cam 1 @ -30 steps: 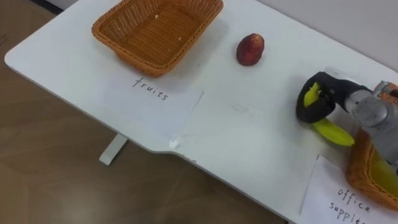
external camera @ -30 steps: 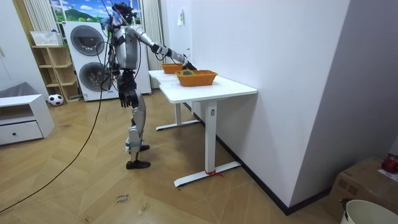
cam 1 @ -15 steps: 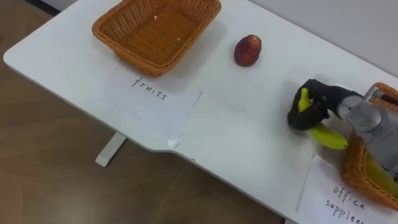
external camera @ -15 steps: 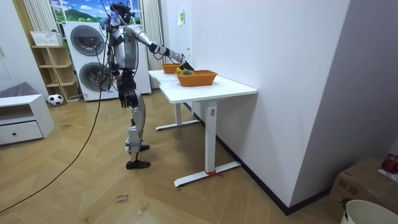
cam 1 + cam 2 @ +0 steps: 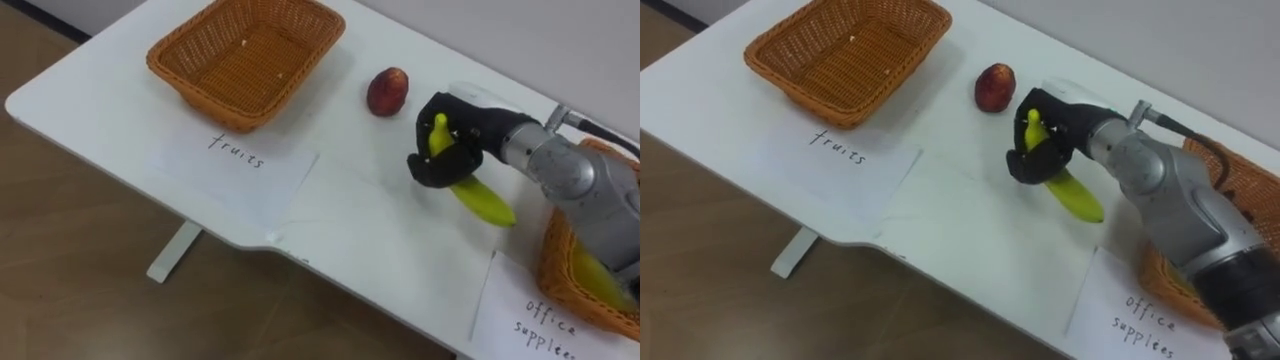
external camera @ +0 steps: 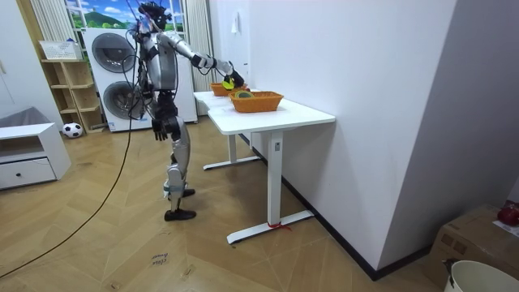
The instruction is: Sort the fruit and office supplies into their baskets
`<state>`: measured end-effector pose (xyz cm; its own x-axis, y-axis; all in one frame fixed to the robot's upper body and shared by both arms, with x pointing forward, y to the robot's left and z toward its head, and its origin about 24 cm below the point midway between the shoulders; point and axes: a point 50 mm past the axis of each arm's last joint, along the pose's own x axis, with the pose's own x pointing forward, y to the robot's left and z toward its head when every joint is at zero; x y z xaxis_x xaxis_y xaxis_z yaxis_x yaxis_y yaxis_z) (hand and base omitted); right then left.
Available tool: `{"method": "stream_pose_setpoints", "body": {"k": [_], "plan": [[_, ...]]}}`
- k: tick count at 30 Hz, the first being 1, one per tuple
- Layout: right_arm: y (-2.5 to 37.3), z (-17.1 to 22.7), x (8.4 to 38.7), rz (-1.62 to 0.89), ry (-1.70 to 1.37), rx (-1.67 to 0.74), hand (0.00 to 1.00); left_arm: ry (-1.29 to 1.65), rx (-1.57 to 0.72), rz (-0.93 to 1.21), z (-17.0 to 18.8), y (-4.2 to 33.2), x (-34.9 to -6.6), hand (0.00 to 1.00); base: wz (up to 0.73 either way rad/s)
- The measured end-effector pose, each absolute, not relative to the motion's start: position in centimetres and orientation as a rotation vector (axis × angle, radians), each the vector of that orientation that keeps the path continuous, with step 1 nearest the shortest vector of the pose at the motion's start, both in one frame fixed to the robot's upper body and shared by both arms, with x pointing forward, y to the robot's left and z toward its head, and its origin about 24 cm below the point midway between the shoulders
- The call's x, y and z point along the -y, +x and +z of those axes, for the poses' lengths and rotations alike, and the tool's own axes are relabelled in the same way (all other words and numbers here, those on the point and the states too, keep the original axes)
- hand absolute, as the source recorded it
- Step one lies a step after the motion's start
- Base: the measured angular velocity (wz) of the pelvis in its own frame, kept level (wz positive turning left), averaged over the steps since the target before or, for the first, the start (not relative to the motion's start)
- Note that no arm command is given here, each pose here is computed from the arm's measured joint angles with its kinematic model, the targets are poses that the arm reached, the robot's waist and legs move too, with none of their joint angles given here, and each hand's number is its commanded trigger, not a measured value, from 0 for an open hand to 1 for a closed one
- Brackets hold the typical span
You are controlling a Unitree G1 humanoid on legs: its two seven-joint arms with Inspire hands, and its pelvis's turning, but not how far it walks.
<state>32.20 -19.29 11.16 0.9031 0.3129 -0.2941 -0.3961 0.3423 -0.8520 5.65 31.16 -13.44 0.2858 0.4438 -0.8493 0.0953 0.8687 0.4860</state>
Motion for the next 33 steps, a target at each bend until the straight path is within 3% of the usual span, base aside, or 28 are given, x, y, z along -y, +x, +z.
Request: {"method": "stream_pose_setpoints", "body": {"k": [11, 33], "plan": [[31.8, 14.4, 19.0, 0.356, -1.082, 0.083, 1.00, 0.461, -1.332, 0.284, -14.2, 3.3, -30.0, 0.00, 0.02], [31.9, 16.3, 18.9, 0.293, -1.017, 0.136, 1.00, 0.423, -1.365, 0.281, -13.8, 1.3, -29.9, 0.00, 0.08]]}}
